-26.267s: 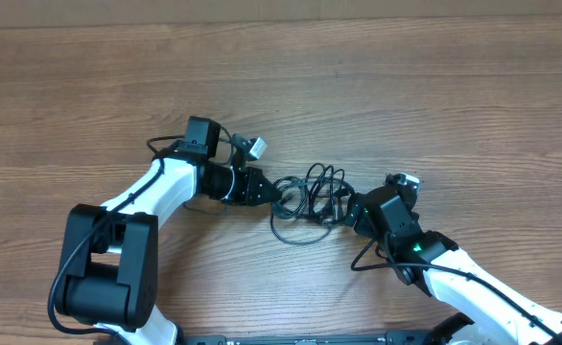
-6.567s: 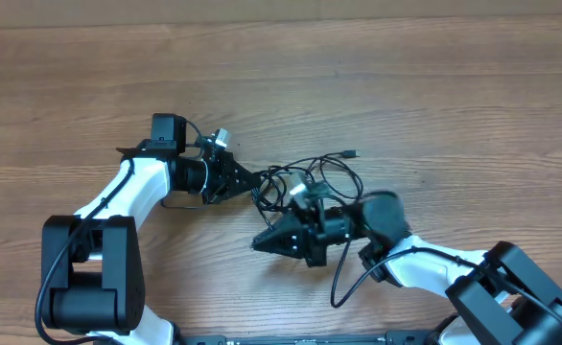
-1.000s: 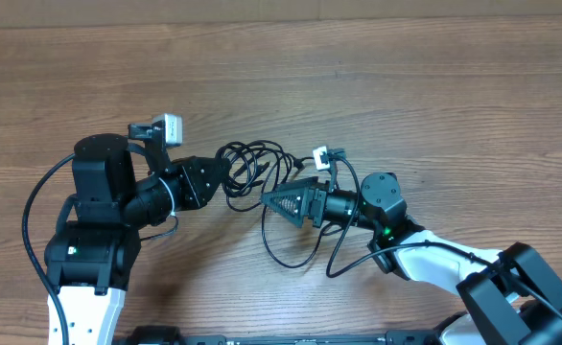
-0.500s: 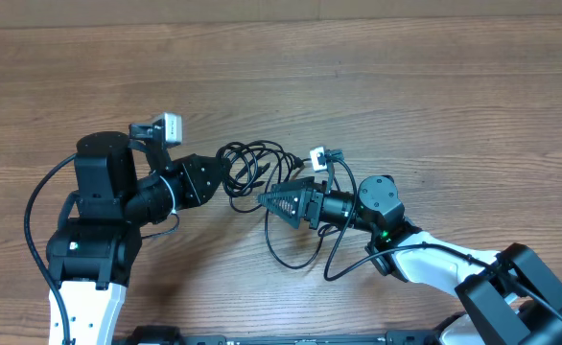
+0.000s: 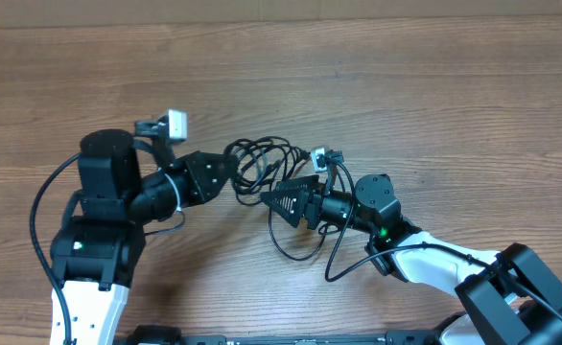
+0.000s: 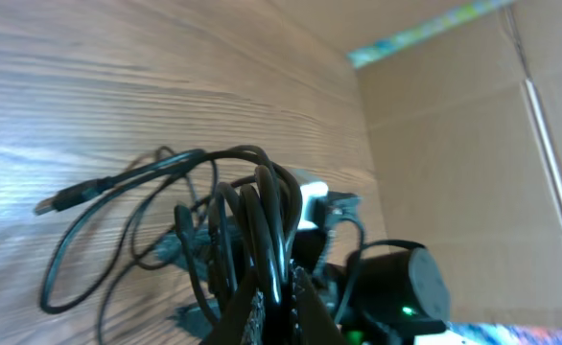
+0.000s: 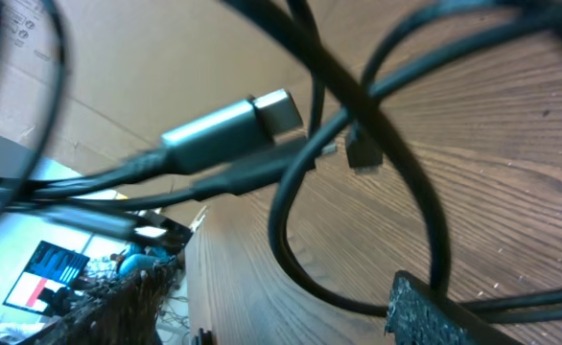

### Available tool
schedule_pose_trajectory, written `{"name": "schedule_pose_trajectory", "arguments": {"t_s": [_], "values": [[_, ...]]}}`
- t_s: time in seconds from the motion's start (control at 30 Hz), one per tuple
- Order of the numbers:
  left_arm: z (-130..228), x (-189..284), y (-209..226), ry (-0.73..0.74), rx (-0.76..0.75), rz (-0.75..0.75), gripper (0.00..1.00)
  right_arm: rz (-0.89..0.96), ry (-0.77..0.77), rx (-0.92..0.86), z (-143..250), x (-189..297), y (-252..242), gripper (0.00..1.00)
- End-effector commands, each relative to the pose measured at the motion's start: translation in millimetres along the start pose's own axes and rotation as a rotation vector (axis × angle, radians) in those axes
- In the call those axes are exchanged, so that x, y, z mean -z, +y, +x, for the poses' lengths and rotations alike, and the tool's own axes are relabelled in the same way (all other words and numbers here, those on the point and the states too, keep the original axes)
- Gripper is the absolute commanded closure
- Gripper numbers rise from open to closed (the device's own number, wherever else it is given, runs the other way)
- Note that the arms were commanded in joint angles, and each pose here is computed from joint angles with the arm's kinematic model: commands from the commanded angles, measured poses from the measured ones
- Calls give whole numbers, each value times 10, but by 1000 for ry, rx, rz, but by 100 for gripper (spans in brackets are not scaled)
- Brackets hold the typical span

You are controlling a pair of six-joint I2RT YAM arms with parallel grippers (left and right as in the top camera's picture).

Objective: Untangle cables

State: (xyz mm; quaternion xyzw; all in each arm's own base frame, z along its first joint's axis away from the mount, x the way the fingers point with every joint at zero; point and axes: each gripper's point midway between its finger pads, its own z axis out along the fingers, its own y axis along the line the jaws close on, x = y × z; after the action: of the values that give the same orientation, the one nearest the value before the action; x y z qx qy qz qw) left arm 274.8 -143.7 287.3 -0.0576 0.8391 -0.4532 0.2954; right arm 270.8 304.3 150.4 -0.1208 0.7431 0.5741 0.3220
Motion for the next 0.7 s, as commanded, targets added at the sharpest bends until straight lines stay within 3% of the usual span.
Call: {"name": "schedule_pose_trajectory", "arguments": {"t_s": [0.0, 0.1, 0.2, 0.27, 0.37, 0.57, 0.6, 0.63, 0.67], "values": [[18, -31, -235, 8, -34, 60, 96, 13, -32, 42, -76, -7, 14, 25], [28, -86, -216, -11, -53, 18, 96, 24, -39, 45, -86, -7, -5, 33], [27, -98, -207, -17, -56, 5, 96, 28, -36, 71, -80, -7, -13, 70], [26, -98, -206, -17, -56, 5, 96, 36, -27, 75, -58, -7, -36, 83], [25, -98, -205, -18, -56, 4, 96, 46, -16, 67, -29, -6, -64, 96], [19, -97, -187, -22, -54, -5, 96, 59, 3, 52, 17, -5, -100, 96], [20, -97, -188, -22, -54, -5, 96, 59, 3, 52, 18, -5, -102, 92], [24, -98, -192, -19, -54, -2, 96, 60, 3, 51, 18, -4, -103, 77], [23, -98, -192, -20, -54, -3, 96, 60, 3, 52, 18, -5, -102, 70]]}}
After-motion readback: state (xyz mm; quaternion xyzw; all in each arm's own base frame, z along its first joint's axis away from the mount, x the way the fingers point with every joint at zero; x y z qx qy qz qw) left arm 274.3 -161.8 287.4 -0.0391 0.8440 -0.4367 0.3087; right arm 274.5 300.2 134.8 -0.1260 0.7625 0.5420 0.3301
